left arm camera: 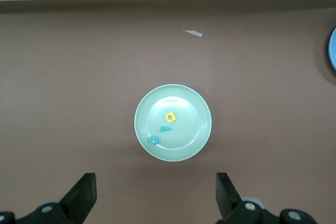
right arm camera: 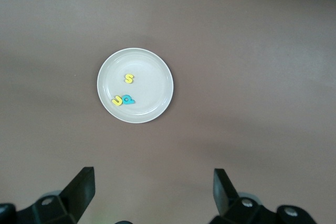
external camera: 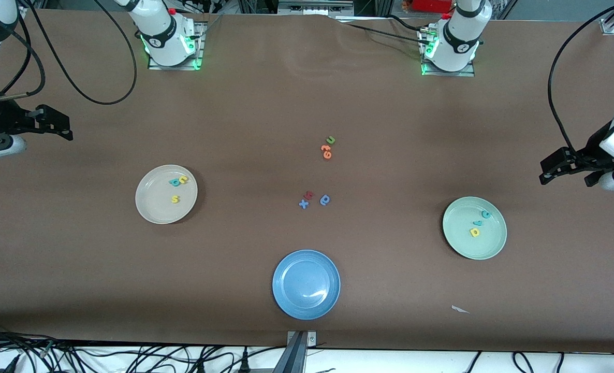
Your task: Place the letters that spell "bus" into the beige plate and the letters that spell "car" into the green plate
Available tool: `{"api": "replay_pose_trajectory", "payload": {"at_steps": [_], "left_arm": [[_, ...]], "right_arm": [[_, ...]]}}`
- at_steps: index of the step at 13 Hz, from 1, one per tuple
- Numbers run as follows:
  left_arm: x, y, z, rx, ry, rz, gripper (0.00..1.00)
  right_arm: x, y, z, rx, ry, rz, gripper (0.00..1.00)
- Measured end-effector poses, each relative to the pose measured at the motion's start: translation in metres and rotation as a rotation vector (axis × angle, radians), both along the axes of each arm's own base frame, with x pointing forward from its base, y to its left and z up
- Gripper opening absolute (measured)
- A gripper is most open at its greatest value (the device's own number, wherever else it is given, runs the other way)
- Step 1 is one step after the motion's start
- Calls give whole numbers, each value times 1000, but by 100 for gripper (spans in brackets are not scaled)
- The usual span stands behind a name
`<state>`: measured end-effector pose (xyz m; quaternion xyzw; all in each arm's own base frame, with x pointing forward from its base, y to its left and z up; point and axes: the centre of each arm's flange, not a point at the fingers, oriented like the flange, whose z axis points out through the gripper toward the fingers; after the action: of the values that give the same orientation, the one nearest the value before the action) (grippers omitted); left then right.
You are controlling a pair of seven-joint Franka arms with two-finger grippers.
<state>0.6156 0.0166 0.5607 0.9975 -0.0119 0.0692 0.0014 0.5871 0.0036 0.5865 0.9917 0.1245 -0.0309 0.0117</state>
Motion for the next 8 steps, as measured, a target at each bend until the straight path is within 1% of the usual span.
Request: {"api": "replay_pose_trajectory", "payload": {"at_steps": [4,8], "left_arm": [[0,0,0,0,0,0,100],[0,0,0,0,0,0,100]], "right_arm": [[0,-6,-1,-1,4,-12,100],[-2,-6,-3,-3,21,-35,100]]}}
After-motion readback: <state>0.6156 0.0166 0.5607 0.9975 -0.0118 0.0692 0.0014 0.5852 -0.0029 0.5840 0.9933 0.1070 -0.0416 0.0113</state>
